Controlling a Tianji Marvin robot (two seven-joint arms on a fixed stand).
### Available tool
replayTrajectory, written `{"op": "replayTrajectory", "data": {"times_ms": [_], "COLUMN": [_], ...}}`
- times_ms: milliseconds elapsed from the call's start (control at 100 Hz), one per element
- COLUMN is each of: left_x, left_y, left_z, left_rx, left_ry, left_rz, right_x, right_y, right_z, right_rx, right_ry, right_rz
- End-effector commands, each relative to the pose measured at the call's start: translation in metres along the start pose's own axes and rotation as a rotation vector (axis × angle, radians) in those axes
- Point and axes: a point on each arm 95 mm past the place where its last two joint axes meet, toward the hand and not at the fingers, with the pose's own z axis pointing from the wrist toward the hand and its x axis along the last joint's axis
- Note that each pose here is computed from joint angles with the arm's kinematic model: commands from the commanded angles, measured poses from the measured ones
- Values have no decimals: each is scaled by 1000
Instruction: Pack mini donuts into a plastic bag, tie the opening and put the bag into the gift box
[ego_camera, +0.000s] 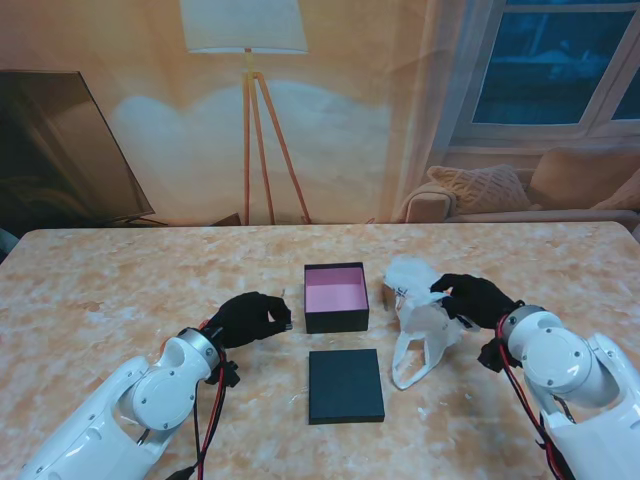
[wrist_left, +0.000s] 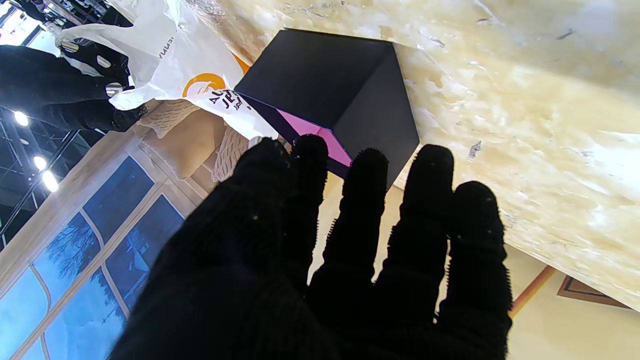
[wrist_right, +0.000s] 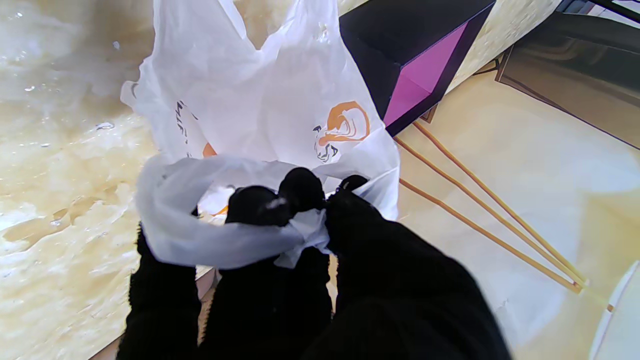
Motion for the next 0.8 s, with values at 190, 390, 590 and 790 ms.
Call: {"op": "replayTrajectory", "data": {"times_ms": [190, 390, 590, 790], "left_x": [2, 2, 2, 7], "left_y": [0, 0, 1, 1], "left_z": [0, -1, -1, 0], "left_rx": [-12, -12, -14, -26], "left_ry": [4, 4, 6, 26], "left_rz": [-1, 2, -2, -20], "right_x": [2, 1, 8, 20], "right_y": [-4, -3, -2, 4], "right_z": [-3, -7, -8, -10], "right_rx": [63, 145, 117, 45], "right_ry": [33, 82, 91, 79], "right_rz": [53, 66, 68, 139]}}
